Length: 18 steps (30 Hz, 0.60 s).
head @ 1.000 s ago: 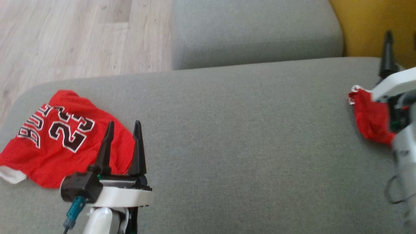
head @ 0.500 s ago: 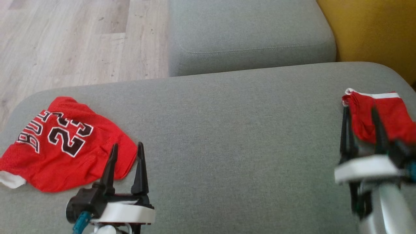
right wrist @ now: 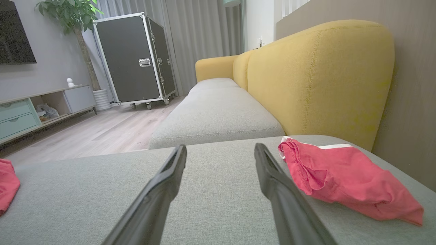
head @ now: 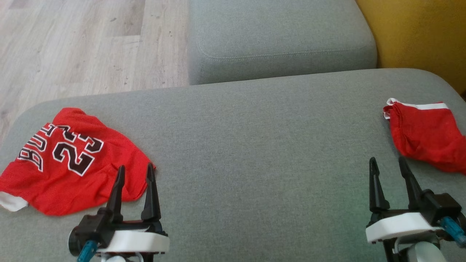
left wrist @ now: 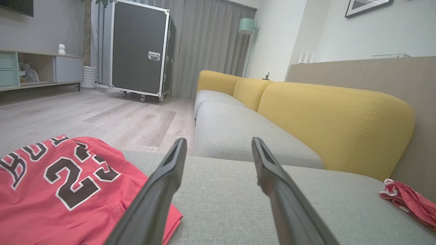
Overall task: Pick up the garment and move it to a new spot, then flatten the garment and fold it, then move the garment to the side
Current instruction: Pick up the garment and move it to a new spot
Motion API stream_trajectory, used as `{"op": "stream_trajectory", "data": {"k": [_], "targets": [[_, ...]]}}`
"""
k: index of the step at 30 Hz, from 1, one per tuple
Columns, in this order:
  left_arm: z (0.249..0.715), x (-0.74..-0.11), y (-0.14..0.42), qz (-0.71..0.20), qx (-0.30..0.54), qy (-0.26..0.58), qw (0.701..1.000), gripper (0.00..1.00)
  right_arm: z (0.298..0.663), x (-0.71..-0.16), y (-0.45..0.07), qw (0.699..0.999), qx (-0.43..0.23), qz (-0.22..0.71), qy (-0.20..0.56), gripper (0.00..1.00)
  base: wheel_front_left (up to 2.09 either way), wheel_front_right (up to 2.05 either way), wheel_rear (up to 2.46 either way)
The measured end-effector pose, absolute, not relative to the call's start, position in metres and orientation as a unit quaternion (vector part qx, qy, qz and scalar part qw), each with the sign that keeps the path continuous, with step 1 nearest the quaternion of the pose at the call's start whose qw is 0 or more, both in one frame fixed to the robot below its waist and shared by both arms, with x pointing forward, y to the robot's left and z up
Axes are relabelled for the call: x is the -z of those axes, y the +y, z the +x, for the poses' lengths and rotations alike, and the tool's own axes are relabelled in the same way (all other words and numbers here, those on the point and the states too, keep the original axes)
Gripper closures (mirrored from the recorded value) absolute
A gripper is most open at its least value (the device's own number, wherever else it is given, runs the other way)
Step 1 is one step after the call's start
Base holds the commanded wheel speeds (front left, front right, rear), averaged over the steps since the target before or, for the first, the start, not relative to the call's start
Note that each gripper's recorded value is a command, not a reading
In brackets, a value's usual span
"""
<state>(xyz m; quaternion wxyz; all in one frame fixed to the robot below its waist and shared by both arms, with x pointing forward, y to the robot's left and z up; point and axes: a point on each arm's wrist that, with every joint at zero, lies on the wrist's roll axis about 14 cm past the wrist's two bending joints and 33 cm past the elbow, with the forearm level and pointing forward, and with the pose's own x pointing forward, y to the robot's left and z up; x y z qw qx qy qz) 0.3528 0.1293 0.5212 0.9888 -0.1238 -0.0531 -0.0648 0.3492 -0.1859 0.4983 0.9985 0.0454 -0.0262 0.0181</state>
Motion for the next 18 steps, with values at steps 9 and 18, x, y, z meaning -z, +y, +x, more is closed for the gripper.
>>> {"op": "stream_trajectory", "data": {"k": [9, 18], "targets": [[0.353, -0.521, 0.129, -0.129, 0.064, -0.052, 0.988, 0.00, 0.351, -0.500, -0.185, 0.998, -0.019, 0.049, -0.029, 0.00, 0.00, 0.00, 0.00], [0.343, -0.512, 0.143, -0.125, 0.042, -0.042, 0.990, 0.00, 0.357, -0.504, -0.166, 0.996, -0.047, 0.062, -0.033, 0.00, 0.00, 0.00, 0.00]]}}
